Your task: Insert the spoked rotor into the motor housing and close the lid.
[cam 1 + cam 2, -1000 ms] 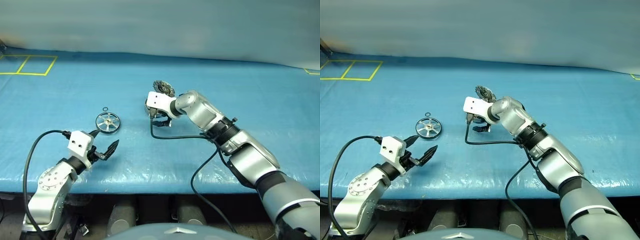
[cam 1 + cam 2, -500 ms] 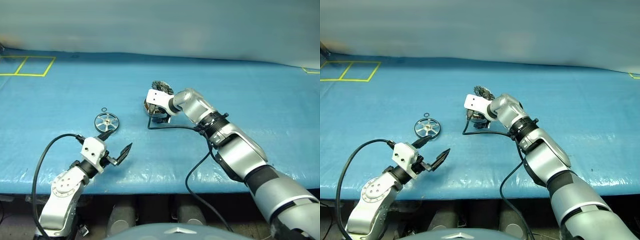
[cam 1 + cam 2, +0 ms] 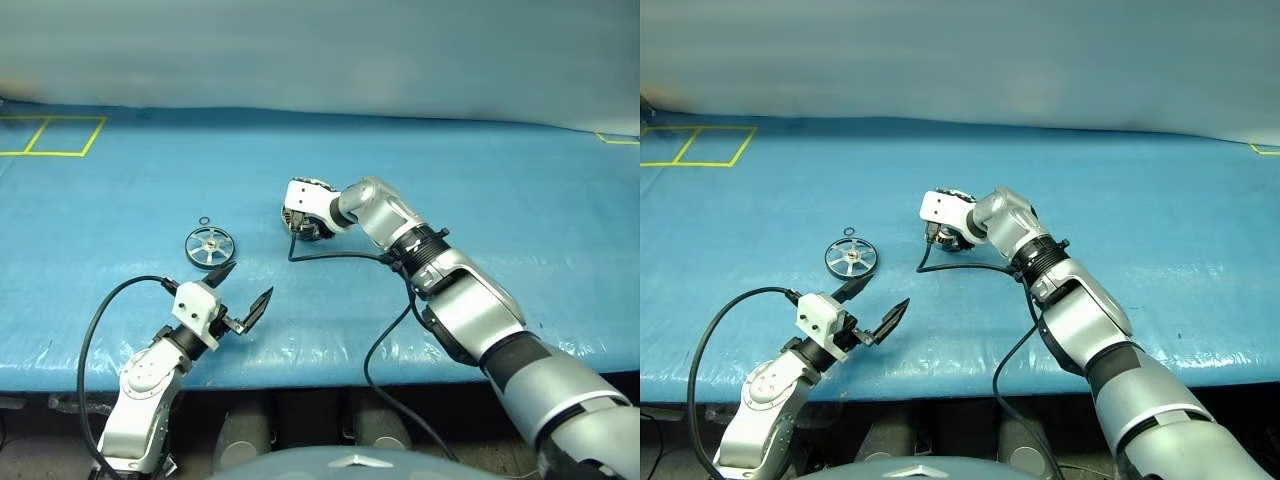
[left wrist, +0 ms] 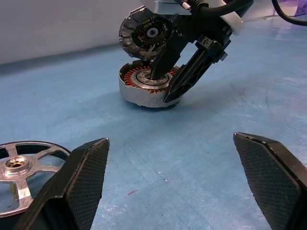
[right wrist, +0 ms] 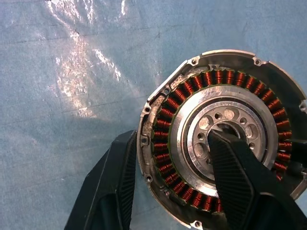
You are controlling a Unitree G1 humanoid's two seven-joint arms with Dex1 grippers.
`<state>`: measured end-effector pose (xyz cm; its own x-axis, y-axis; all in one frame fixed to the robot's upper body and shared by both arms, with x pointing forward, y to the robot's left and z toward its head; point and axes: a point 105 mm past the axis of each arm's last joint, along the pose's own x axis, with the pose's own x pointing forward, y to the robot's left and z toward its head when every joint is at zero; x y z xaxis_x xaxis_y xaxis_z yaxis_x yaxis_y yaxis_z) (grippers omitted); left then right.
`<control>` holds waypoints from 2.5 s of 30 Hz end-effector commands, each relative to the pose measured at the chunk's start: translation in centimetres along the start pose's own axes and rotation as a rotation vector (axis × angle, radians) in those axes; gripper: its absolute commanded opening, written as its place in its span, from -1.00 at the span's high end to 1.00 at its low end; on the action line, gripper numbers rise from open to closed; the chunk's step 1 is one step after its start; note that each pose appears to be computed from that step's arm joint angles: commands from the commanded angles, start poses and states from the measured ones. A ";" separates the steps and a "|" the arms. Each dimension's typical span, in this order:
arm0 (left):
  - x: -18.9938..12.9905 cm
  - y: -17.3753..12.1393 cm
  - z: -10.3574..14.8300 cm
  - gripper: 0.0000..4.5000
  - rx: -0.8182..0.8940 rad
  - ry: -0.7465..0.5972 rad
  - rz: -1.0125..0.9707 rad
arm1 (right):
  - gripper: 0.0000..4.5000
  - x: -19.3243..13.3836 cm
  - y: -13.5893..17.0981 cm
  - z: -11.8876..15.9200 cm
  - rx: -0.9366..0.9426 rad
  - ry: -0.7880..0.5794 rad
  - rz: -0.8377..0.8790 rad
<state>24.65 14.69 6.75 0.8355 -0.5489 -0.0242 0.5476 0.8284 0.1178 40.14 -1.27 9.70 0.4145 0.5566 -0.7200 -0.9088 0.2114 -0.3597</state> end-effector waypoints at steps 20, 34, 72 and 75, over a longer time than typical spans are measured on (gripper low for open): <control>-0.5 1.0 0.4 -1.00 0.011 -0.017 0.030 | 0.14 -2.6 16.0 -6.3 0.189 0.056 0.200; -0.3 0.7 0.5 -1.00 -0.002 -0.018 0.016 | -0.98 -5.2 12.5 -1.8 0.292 -0.127 0.007; 4.2 20.6 5.4 -1.00 0.185 0.400 0.024 | -0.98 -9.5 14.8 -0.4 0.665 -0.547 -0.082; 5.2 20.9 5.4 -1.00 0.247 0.388 0.050 | -0.98 -9.5 14.8 -0.5 0.677 -0.552 -0.093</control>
<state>39.41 28.81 12.90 0.8152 -0.3935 -0.4250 0.5342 0.7944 0.2890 22.88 -4.05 10.02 0.5586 0.7739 -0.2985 -0.7696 0.6178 0.1615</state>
